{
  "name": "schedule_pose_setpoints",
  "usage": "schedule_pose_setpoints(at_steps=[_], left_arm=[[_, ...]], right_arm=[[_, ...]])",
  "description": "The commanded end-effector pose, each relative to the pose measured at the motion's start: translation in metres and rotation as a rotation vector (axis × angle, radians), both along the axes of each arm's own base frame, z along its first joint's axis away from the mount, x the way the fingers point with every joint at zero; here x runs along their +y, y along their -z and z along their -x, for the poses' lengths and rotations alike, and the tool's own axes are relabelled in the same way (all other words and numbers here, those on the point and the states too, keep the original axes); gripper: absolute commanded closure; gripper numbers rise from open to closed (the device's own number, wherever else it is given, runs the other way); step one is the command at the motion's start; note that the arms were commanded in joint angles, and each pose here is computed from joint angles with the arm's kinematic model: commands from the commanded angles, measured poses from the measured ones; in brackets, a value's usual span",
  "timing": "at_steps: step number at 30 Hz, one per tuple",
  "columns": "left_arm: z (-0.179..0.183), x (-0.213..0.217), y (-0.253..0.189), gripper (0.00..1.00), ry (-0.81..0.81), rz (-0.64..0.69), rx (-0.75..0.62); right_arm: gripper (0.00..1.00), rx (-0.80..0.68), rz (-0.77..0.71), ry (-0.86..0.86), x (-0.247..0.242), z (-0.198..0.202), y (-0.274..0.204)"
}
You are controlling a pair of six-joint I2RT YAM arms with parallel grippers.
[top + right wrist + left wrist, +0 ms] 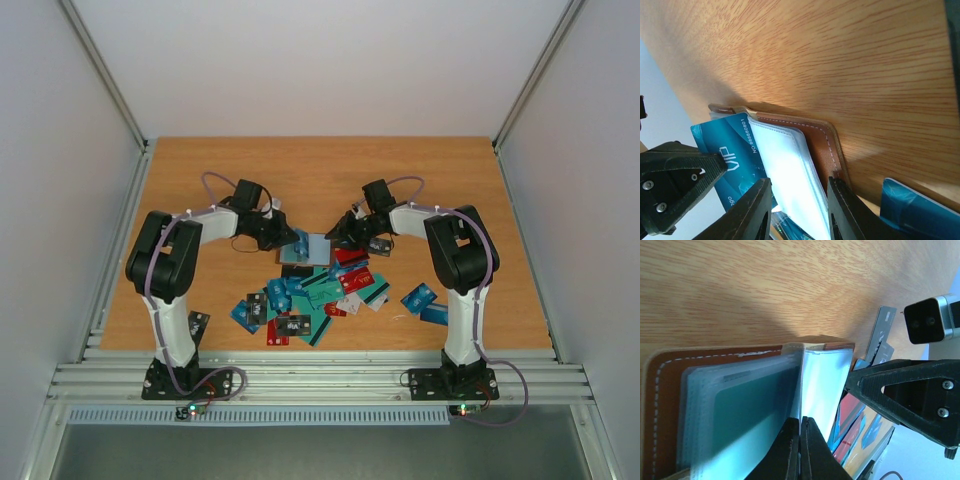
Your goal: Put the credit cards into the card holder
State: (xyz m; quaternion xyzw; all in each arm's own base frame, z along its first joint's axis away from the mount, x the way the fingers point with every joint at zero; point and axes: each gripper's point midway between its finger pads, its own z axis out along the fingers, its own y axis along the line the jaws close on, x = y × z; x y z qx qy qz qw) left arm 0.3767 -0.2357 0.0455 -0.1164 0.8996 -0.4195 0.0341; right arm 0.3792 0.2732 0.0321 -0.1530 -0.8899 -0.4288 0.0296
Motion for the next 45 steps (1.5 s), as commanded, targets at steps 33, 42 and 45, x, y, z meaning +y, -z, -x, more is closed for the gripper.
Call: schedule_pose_setpoints(at_steps=[33,42,45], left_arm=[[0.031,-0.017,0.004,1.00,0.189,0.059,0.042],[0.037,-0.011,0.002,1.00,0.200,0.027,0.028],[0.036,-0.011,0.003,1.00,0.194,0.025,0.027]], right_arm=[[0.68,0.091,0.047,-0.011,-0.004,0.023,0.037],[0.68,0.097,0.049,-0.006,-0.003,0.023,0.040],[0.68,0.096,0.047,-0.008,-0.003,0.023,0.040]])
